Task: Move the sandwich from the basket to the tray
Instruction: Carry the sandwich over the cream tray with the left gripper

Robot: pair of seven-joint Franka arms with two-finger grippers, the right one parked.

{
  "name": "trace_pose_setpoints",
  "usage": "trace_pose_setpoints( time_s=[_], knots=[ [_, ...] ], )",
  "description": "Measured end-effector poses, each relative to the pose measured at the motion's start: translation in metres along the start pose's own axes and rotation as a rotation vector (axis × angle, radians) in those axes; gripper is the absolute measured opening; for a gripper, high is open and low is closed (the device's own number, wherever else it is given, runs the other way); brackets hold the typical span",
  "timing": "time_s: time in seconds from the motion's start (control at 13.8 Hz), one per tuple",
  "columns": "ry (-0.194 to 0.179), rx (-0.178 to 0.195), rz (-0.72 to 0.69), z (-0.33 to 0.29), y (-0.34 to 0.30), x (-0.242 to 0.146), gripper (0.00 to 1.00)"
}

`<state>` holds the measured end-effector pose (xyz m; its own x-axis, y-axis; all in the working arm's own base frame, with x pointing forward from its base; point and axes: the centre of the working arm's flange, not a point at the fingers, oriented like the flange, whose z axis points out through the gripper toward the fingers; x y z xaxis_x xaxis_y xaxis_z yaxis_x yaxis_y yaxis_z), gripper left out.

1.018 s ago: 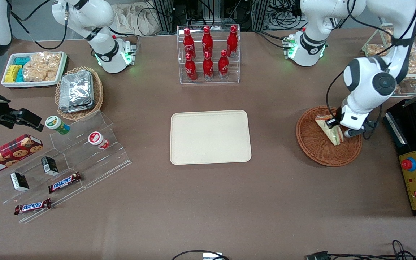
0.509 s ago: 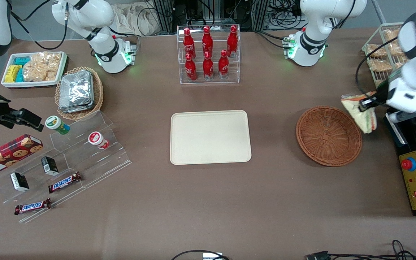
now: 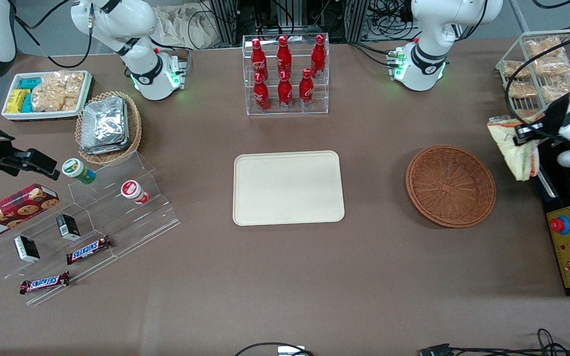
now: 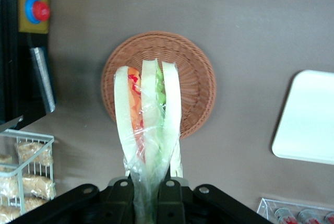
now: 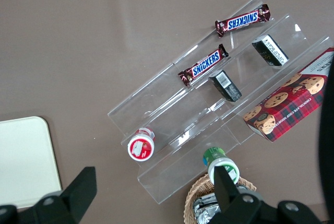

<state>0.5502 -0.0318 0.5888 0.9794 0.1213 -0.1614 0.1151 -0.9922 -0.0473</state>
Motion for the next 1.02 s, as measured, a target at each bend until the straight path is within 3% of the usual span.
trace_pose_setpoints(
  time_s=[0.29,0.44,0.58,0.73,1.02],
  knots=[
    [-0.018,0.035,0.155,0.016,0.139,-0.03,0.15],
    [-0.019,0.043,0.143,0.026,0.225,-0.058,0.15],
    [-0.01,0.023,0.094,0.036,0.295,-0.079,0.15],
    [0.001,0.035,0.084,0.049,0.336,-0.087,0.15],
    [-0.002,0.019,0.097,0.1,0.357,-0.072,0.15]
  ],
)
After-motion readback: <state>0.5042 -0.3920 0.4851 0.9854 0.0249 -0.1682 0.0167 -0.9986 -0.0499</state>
